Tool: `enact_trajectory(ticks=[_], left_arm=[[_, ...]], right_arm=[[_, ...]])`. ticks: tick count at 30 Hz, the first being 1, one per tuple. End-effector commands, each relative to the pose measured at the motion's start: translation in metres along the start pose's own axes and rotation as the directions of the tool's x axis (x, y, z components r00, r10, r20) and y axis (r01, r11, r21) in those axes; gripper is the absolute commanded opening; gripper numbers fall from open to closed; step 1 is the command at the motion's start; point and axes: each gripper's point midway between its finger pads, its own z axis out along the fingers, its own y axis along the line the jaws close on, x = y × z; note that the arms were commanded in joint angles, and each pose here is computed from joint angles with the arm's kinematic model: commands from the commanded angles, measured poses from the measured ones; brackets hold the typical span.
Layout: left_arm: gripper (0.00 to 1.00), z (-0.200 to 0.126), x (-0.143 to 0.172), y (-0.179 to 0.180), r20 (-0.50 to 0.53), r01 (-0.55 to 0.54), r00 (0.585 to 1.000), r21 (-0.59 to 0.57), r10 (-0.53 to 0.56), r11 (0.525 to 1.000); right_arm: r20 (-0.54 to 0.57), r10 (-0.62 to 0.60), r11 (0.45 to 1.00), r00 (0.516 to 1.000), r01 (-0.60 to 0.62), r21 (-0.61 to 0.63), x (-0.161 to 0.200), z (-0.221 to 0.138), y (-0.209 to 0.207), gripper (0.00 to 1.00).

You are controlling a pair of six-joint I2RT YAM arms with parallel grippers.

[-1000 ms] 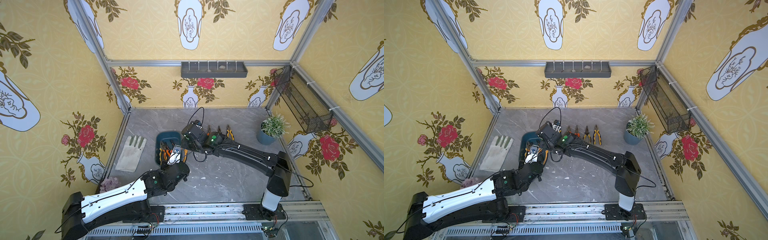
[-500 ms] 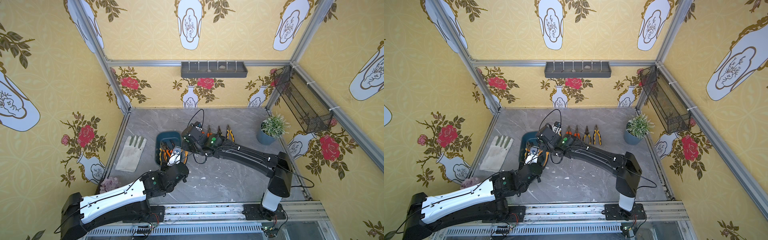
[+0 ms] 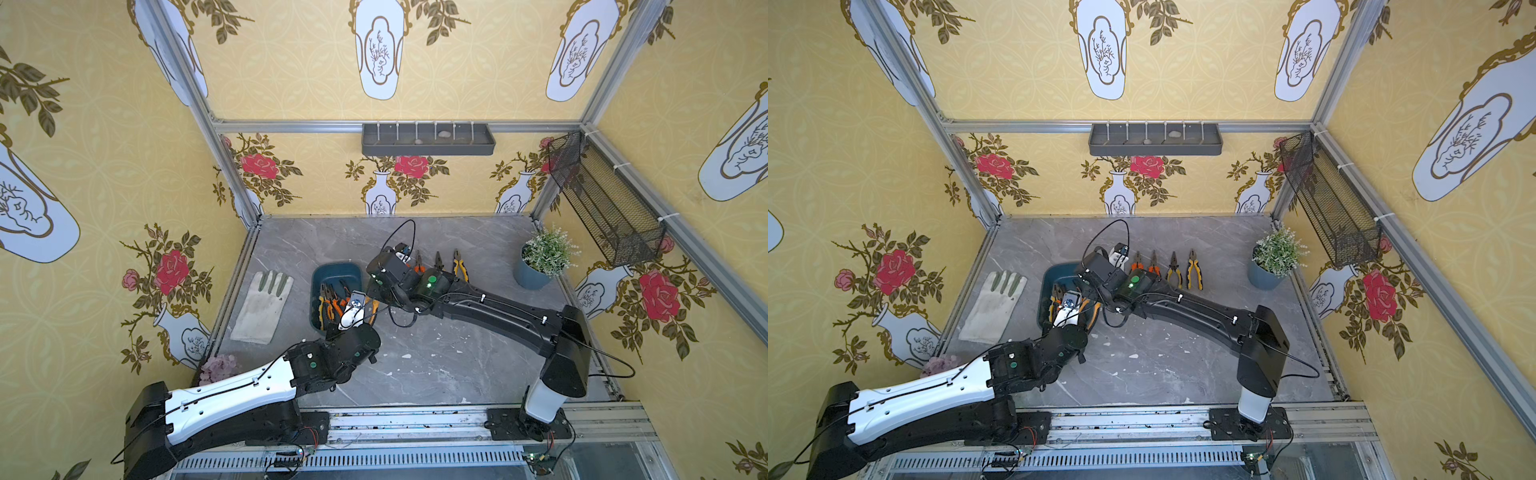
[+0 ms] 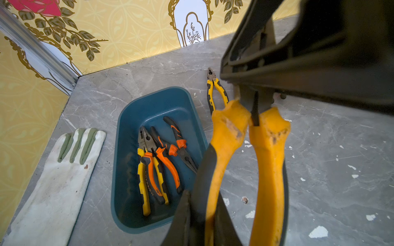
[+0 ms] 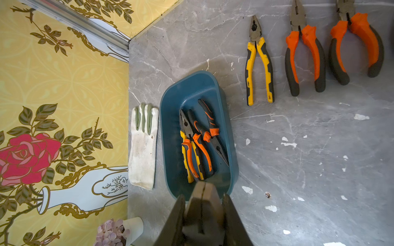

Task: Take the pliers out of the storage box
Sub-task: Place the pliers at the center of the board.

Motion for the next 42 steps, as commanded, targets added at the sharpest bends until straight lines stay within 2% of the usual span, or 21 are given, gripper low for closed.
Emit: enact_trajectory(ticks=[1,5,7,12,18,20,22,26,32,35,36,39,42], left_arm=[[0.00,0.001,-0.013,0.004,0.047,-0.019,0.999,-0.048,0.021,0.999],[0.00,0.002,-0.015,0.009,0.049,-0.036,0.998,-0.089,0.040,0.995],[0.00,0.001,-0.016,0.010,0.052,-0.038,0.998,-0.092,0.043,0.995],[0.00,-0.002,-0.016,0.017,0.062,-0.034,0.997,-0.109,0.041,0.994],[0.00,-0.006,-0.014,0.025,0.069,-0.022,0.997,-0.124,0.031,0.992],[0.00,-0.006,-0.013,0.027,0.067,-0.027,0.997,-0.131,0.036,0.991],[0.00,-0.006,-0.012,0.028,0.067,-0.030,0.997,-0.138,0.039,0.990],[0.00,-0.005,-0.011,0.029,0.062,-0.042,0.997,-0.151,0.052,0.988],[0.00,-0.005,-0.011,0.029,0.065,-0.037,0.997,-0.145,0.047,0.989],[0.00,-0.006,-0.011,0.028,0.064,-0.034,0.997,-0.137,0.043,0.990],[0.03,-0.006,-0.010,0.029,0.064,-0.029,0.997,-0.135,0.038,0.990],[0.44,-0.008,-0.011,0.030,0.076,0.010,0.997,-0.122,0.000,0.992],[0.64,-0.012,-0.013,0.027,0.089,0.037,0.996,-0.075,-0.030,0.996]], right_arm=[[-0.027,-0.040,0.998,0.999,0.041,0.045,0.008,-0.003,-0.013,0.07],[-0.061,-0.028,1.000,0.998,0.029,0.009,0.015,-0.001,-0.007,0.24],[-0.083,-0.016,1.000,0.996,0.016,-0.001,0.020,0.001,-0.005,0.29],[-0.149,0.027,0.999,0.988,-0.032,-0.037,0.034,0.008,0.000,0.32],[-0.181,0.043,0.996,0.983,-0.055,-0.064,0.044,0.011,0.005,0.31],[-0.190,0.052,0.995,0.980,-0.066,-0.070,0.047,0.010,0.006,0.38],[-0.205,0.056,0.993,0.977,-0.076,-0.093,0.051,0.008,0.010,0.40],[-0.221,0.058,0.989,0.974,-0.086,-0.120,0.055,0.003,0.016,0.33],[-0.197,0.038,0.992,0.980,-0.060,-0.109,0.050,0.001,0.013,0.01],[-0.190,0.001,0.995,0.982,-0.020,-0.097,0.049,0.003,0.013,0.00],[-0.187,-0.008,0.996,0.982,-0.009,-0.088,0.048,0.004,0.012,0.00],[-0.169,-0.041,0.996,0.985,0.027,-0.084,0.046,0.003,0.013,0.00],[-0.130,-0.068,0.996,0.989,0.060,-0.065,0.037,-0.002,0.009,0.00]])
